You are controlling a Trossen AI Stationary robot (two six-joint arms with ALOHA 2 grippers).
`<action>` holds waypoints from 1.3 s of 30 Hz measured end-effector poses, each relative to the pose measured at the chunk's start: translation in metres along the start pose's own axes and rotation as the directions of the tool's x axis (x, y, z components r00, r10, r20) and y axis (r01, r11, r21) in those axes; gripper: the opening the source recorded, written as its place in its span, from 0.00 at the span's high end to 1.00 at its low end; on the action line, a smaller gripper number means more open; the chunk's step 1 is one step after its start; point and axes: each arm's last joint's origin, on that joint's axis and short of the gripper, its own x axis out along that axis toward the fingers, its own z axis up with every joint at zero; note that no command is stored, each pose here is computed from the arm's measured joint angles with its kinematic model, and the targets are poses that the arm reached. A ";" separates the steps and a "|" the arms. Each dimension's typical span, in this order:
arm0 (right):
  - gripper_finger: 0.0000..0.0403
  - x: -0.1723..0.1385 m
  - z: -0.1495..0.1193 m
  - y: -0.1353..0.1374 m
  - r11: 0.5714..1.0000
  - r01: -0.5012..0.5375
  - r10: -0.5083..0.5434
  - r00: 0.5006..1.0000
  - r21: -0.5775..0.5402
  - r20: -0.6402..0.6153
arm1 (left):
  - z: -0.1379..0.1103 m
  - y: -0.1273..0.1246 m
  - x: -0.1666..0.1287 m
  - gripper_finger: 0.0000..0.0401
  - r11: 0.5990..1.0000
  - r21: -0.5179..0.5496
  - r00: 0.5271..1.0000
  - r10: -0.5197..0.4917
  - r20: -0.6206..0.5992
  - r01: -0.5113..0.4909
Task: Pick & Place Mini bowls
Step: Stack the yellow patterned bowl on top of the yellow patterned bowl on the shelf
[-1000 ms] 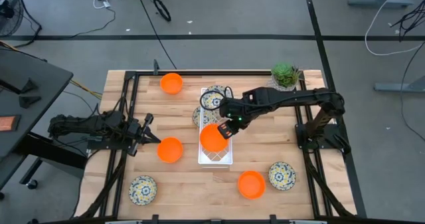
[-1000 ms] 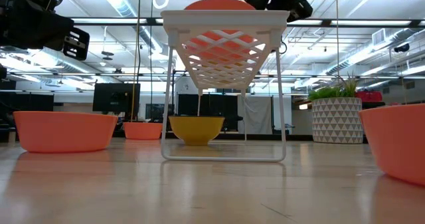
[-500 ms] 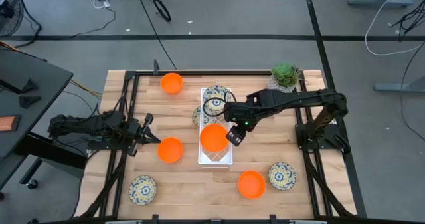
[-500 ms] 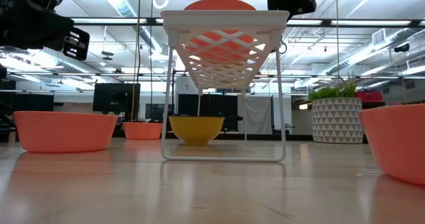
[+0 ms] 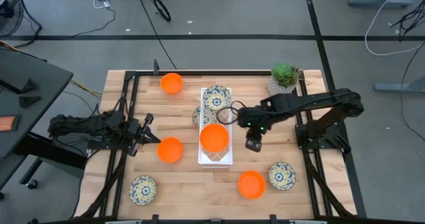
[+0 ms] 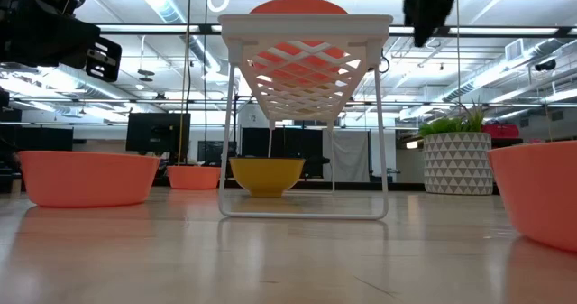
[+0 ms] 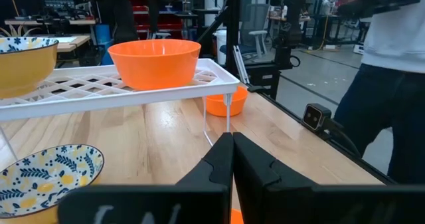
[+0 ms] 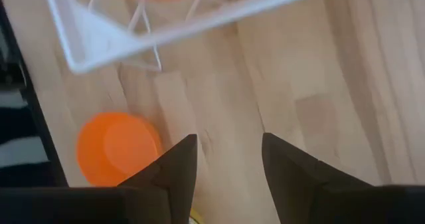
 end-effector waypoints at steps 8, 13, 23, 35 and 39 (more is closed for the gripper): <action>0.57 -0.004 -0.047 -0.007 0.970 -0.027 0.033 0.999 -0.241 0.020 | 0.000 0.000 0.000 0.97 1.000 0.000 1.000 0.000 0.000 0.000; 0.57 -0.009 -0.071 -0.009 0.909 -0.089 0.098 0.995 -0.407 0.001 | 0.000 0.000 0.000 0.97 1.000 0.000 1.000 0.000 0.000 0.000; 0.57 -0.020 -0.100 -0.004 0.710 -0.146 0.171 0.985 -0.689 -0.033 | 0.000 0.000 0.000 0.97 1.000 0.000 1.000 0.000 -0.001 0.000; 0.57 -0.020 -0.119 0.010 0.786 -0.196 0.150 0.981 -0.587 -0.127 | 0.000 0.000 0.000 0.97 1.000 0.000 1.000 0.000 -0.001 0.000; 0.57 -0.017 -0.121 0.011 0.910 -0.185 0.141 0.980 -0.372 -0.143 | 0.000 0.000 0.000 0.97 1.000 0.000 1.000 0.000 -0.001 0.000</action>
